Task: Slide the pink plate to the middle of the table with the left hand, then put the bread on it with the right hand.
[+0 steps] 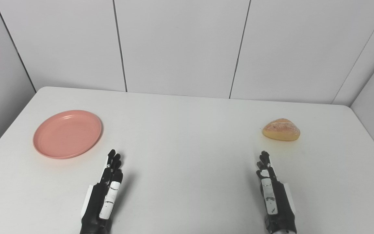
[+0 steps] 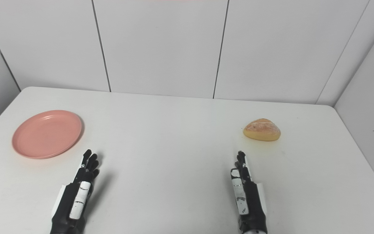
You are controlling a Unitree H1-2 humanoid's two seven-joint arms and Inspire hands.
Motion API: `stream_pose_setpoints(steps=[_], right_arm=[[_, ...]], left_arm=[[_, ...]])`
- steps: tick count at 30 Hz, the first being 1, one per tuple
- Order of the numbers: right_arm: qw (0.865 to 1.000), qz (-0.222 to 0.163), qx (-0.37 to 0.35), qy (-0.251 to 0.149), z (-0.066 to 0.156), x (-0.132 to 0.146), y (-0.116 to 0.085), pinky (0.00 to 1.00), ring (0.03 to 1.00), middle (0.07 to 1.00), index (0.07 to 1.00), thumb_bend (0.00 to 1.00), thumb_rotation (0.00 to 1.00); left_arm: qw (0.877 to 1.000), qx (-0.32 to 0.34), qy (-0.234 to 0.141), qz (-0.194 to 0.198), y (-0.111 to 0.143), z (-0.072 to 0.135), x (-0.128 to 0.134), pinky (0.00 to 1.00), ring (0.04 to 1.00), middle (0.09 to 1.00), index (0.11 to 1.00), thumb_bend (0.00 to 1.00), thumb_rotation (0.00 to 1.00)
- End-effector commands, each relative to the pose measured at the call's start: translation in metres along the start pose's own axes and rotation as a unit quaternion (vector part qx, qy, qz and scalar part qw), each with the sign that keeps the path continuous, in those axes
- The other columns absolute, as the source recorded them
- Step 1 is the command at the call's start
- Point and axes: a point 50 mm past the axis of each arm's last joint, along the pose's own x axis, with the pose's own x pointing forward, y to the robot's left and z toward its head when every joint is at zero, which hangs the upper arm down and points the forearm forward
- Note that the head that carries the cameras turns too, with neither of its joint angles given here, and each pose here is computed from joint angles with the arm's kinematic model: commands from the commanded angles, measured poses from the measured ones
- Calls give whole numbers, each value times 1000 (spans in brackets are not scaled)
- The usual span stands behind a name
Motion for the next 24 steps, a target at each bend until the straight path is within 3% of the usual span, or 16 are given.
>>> stream_pose_setpoints(steps=[1,12,24], right_arm=[[1000,2,8,5,4,2,7,1000,1000,1000,983,830,1000],[1000,1,7,3,4,4,19,1000,992,1000,986,824,1000],[1000,2,8,3,3,4,18,1000,988,998,985,810,1000]], left_arm=[[1000,2,-15,-8,2,5,4,1000,1000,1000,1000,724,898],[1000,4,-9,-9,13,4,5,1000,1000,1000,1000,722,895],[1000,6,-10,-11,12,2,5,1000,1000,1000,1000,724,897]])
